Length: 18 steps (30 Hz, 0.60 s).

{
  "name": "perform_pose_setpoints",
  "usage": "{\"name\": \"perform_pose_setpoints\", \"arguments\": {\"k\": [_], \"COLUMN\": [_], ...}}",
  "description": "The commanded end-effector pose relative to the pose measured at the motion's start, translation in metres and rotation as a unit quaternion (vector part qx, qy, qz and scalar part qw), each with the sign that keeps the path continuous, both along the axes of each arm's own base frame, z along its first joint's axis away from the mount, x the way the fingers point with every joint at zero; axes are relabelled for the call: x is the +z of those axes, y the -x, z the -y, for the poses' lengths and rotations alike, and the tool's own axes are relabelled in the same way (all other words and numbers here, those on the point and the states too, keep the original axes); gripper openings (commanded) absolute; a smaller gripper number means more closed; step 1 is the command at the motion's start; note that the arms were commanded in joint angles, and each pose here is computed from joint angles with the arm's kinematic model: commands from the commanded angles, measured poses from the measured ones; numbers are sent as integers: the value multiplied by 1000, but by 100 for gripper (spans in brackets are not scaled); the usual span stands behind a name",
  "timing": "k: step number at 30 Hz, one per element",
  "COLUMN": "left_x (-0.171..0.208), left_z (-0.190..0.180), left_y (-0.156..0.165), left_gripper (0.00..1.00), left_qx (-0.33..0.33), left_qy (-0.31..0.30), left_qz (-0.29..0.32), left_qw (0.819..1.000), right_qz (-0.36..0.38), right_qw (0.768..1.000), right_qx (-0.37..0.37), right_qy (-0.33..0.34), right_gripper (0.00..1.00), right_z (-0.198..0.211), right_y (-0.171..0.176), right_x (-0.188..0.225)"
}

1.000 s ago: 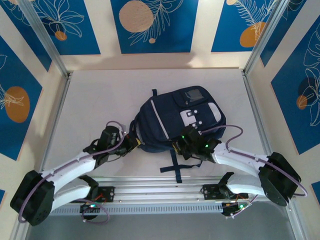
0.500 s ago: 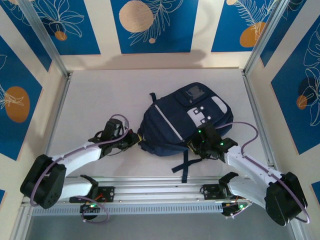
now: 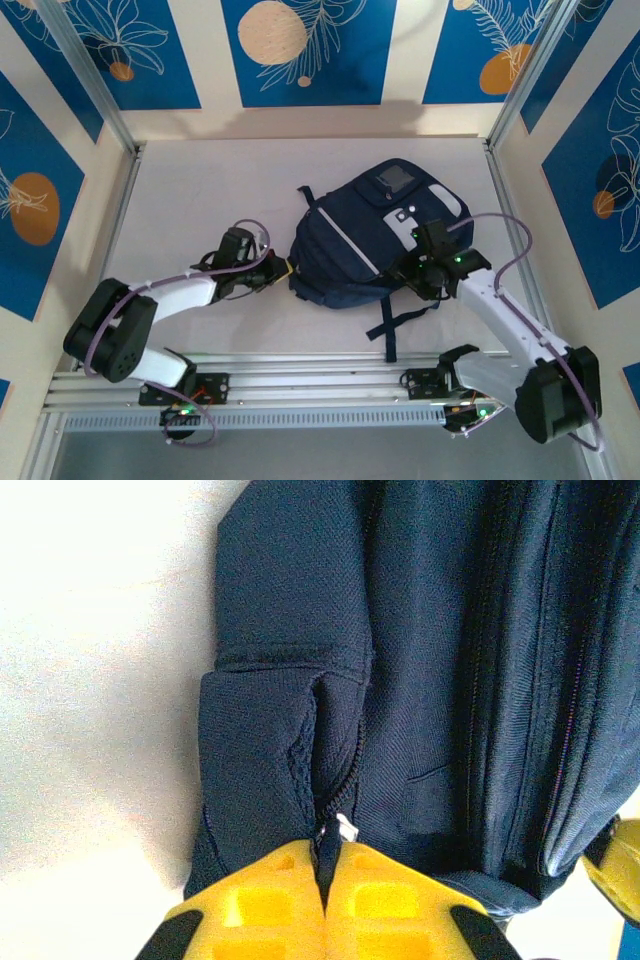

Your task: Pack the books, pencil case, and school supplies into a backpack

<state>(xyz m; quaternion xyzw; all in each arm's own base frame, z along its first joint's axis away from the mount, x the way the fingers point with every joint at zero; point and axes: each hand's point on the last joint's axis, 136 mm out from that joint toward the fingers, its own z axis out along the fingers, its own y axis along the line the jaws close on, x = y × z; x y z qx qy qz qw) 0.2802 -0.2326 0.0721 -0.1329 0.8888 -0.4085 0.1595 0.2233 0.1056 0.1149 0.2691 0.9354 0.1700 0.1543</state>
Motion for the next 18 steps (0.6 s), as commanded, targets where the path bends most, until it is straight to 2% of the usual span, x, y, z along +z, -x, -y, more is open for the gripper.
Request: {"name": "perform_pose_setpoints", "arguments": {"k": [1,6,9,16,18], "left_x": [26,48,56,67,68], "left_z": [9,19,25,42,44], "left_y": [-4,13,24,46,49], "left_gripper": [0,0,0,0,0], "left_qx": [3,-11,-19,-38,-40], "left_qy": [23,31,35,37,39], "left_qz": [30,49,55,66,67], "left_qw": [999,998,998,996,996], "right_qz": [-2,-63,-85,-66,-54], "right_qw": [999,996,992,978,974], "right_qx": [35,20,-13,-130,-143], "right_qy": [-6,-68,-93,-150,-165], "right_gripper": [60,52,52,66,68], "right_z": [-20,-69,-92,-105,-110], "right_y": [29,53,61,49,41], "right_x": [31,25,12,3,4]}}
